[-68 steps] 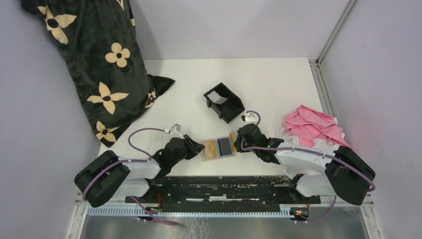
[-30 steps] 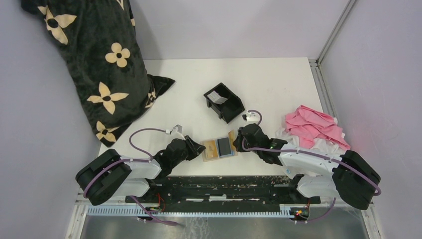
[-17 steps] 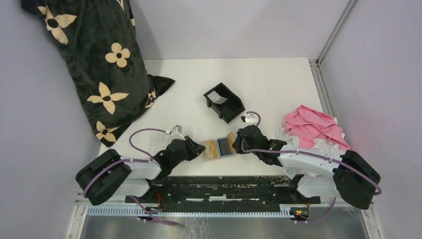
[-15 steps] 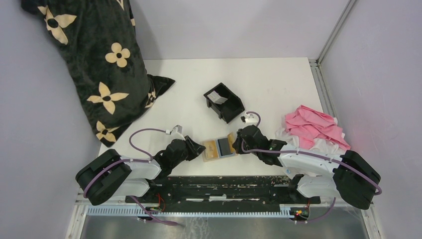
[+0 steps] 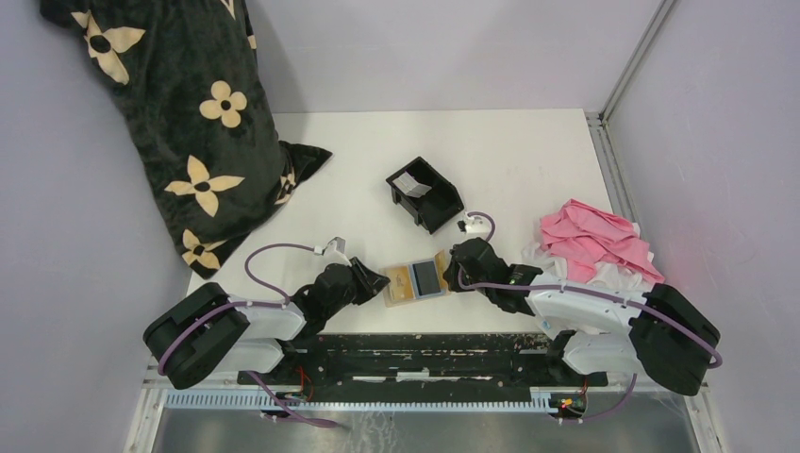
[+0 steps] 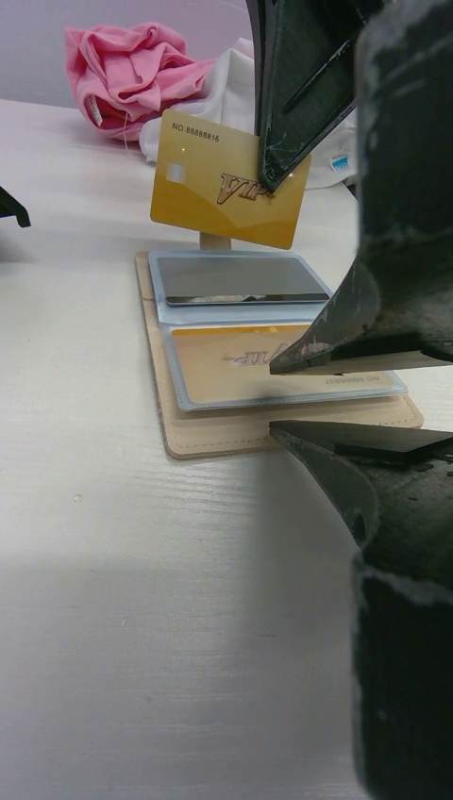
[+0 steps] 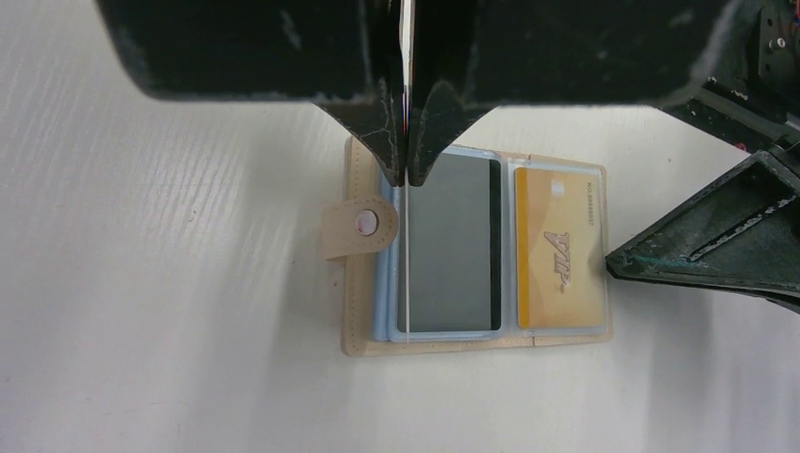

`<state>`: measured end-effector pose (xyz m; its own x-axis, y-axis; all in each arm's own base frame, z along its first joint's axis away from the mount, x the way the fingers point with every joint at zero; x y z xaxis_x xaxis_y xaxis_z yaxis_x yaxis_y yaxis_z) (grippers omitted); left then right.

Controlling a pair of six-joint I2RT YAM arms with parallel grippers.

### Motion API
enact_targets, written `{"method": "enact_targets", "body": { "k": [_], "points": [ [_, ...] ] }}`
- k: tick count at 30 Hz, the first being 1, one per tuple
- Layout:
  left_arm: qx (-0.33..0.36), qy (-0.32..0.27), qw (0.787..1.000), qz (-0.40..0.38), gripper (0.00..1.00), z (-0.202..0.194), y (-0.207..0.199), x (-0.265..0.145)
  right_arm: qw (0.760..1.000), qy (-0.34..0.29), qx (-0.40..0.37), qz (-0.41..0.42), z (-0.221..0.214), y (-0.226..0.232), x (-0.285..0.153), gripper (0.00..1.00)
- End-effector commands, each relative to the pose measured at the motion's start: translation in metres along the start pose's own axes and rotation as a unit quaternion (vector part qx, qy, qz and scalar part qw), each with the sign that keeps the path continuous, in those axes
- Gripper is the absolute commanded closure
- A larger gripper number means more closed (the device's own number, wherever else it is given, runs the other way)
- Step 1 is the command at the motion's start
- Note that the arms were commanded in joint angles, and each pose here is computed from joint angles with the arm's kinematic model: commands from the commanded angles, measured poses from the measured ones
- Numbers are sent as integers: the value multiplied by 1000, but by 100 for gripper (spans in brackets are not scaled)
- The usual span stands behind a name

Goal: Put the credit cards into the card holder
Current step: Turn over the card slot in the card holder.

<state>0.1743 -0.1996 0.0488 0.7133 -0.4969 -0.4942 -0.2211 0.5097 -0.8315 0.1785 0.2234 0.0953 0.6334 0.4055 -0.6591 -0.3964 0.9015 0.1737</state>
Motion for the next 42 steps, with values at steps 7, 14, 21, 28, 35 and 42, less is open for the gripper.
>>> {"method": "enact_targets", "body": {
  "k": [7,14,21,28,35,42],
  "points": [
    [-8,-13,1000,-10,68,2,-2,-1,1000,-20,3,-6,14,5,5,99],
    [-8,-12,1000,-8,68,1,-2,0,1000,-20,3,-6,14,6,6,99],
    [-8,-12,1000,-8,68,1,-1,0,1000,-18,2,-7,13,5,5,99],
    [-9,-12,1000,-8,68,1,-1,0,1000,-20,0,-8,16,5,3,99],
    [-9,-12,1000,-8,68,1,-1,0,1000,-19,-1,-11,15,3,2,99],
    [-8,-11,1000,-7,68,0,-1,0,1000,-18,-5,-17,15,1,0,99]
  ]
}}
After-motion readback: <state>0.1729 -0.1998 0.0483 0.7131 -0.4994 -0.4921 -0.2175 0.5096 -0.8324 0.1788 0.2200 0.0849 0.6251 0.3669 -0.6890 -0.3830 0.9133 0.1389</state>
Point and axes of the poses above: each gripper's point midway between its finger pads, its own x axis out along the fingers, its own y axis along the line the jaws close on, z = x × y, the point moved 5 cm from there along -x, back along the fingers, and after that the axes turned 15 degrees about -x, right-handed, at the moved point
